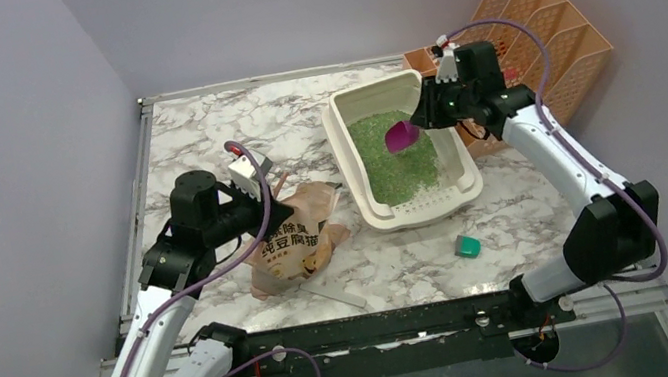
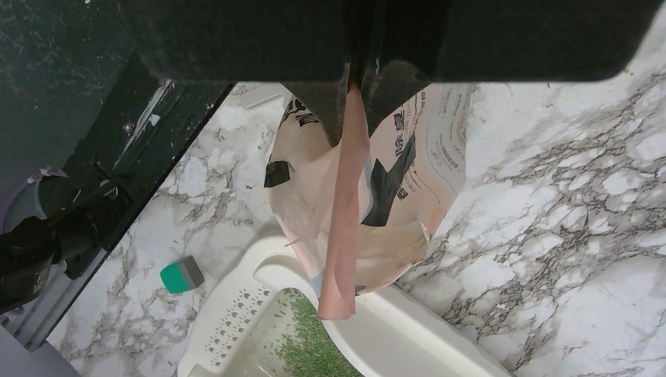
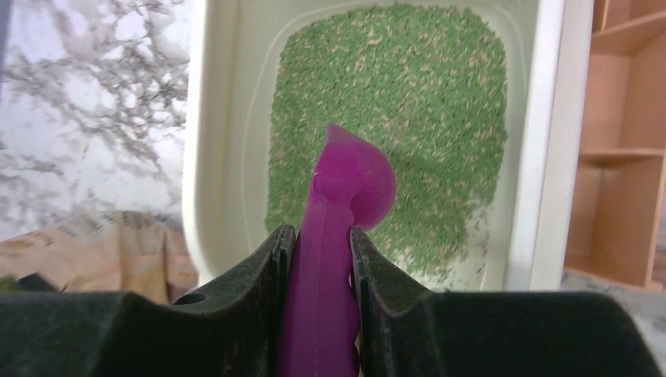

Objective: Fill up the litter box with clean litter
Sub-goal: Pour the cat litter into the litter box, then adjust the cat litter in the litter box.

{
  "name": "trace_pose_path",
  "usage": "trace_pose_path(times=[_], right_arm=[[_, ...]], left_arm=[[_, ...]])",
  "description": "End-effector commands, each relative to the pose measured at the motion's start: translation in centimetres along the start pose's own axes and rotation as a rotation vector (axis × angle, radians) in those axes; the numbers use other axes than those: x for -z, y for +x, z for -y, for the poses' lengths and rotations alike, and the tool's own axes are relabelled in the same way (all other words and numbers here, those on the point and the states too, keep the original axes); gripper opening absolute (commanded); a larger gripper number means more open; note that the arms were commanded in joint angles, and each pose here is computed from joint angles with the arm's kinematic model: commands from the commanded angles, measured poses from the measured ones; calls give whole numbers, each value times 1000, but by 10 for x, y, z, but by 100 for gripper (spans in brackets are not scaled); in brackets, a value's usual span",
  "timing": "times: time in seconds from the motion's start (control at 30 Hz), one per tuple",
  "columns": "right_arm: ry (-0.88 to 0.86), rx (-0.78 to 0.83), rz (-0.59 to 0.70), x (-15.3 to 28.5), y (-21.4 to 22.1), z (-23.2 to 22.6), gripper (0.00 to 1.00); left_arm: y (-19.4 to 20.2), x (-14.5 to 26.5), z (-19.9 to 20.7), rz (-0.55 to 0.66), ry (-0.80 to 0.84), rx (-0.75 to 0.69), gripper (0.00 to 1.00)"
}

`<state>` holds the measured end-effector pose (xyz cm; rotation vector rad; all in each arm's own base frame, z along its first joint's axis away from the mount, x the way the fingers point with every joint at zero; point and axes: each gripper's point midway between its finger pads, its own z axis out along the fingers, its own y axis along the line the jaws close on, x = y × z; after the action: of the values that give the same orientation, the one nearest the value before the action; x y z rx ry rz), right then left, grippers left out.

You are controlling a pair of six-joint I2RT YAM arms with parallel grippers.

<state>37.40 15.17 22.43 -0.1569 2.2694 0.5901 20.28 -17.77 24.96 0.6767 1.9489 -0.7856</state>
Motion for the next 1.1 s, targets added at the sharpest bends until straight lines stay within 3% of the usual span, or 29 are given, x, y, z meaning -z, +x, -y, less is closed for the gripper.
trace_pose_path(times=[0.0, 0.13, 0.37, 0.43, 0.8, 1.07], right_arm=[[129, 167, 136, -32, -37, 7, 1], [114, 203, 220, -64, -54, 1, 1], [139, 271, 249, -110, -70, -1, 1], [217, 291, 238, -115, -69, 13, 1], [455, 429, 202, -91, -59, 59, 1], [345, 407, 264, -59, -78, 27, 1]], left_arm=[[-33, 4, 15, 125, 68, -59, 0], [-38, 7, 16, 148, 58, -56, 0], [-39, 11, 17, 164, 47, -36, 0], [-40, 12, 17, 166, 46, -30, 0], [-33, 12, 17, 159, 47, -18, 0], [-35, 13, 18, 166, 46, -17, 0]])
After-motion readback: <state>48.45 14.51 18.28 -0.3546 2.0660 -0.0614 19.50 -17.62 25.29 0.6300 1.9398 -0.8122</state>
